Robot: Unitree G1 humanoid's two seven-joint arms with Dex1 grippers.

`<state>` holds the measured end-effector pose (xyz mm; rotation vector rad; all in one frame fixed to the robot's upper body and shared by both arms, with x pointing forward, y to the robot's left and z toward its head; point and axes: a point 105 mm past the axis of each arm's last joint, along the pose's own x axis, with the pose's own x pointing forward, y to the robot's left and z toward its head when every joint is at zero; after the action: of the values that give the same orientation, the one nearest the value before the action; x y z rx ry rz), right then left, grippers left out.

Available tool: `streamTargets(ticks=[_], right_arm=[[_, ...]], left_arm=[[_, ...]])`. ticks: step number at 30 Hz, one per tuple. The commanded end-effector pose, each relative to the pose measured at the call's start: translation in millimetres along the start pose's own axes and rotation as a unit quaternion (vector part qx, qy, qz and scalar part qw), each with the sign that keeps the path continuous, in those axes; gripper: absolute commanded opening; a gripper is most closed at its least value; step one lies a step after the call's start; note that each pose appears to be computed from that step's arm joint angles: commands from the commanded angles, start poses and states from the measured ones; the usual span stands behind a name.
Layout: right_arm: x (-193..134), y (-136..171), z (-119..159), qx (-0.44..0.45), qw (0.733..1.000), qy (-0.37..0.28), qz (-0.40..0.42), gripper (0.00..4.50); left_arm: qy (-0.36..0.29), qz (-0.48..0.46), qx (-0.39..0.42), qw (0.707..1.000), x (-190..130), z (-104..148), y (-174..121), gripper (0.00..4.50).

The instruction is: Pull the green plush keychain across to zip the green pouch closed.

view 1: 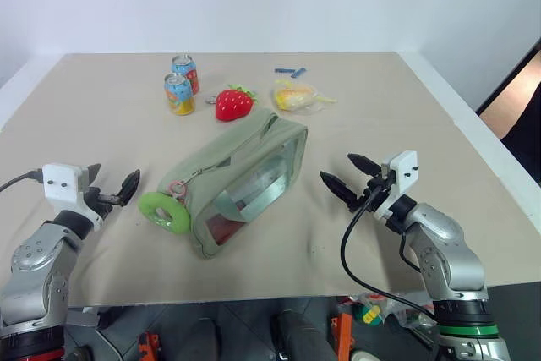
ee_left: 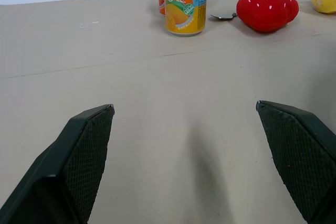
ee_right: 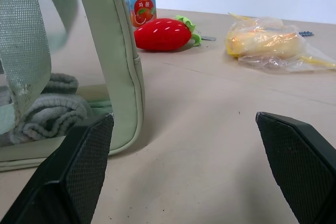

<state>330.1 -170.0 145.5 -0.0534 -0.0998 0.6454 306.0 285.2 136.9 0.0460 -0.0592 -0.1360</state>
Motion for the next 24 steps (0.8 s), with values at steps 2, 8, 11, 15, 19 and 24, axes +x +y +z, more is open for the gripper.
streamTargets(ticks=[2,8,11,15,19,24], right_arm=[[-2.7,0.3,9.3,-0.021,1.000,-0.010,0.004,4.48],[-3.7,0.4,9.8,-0.028,1.000,-0.008,0.007,4.48],[-3.5,-0.3,10.8,-0.030,0.999,-0.008,0.009,4.48],[-2.3,-0.7,16.1,-0.049,0.998,-0.006,0.027,4.48],[0.4,-6.3,35.9,-0.067,0.996,-0.009,0.061,4.48],[6.3,-15.4,71.3,-0.123,0.981,0.006,0.149,4.48]], left_arm=[[-0.023,-0.007,0.009,1.000,0.9,13.7,0.6,4.50],[-0.034,-0.042,-0.020,0.998,1.4,19.7,-8.6,4.50],[-0.044,-0.049,-0.022,0.998,1.3,24.3,-10.0,4.50],[-0.074,-0.095,-0.028,0.992,0.9,46.3,-15.8,4.50],[-0.099,-0.190,-0.027,0.976,0.2,86.0,-29.4,4.50],[-0.065,-0.362,-0.011,0.930,-21.5,120.4,-68.2,4.50]])
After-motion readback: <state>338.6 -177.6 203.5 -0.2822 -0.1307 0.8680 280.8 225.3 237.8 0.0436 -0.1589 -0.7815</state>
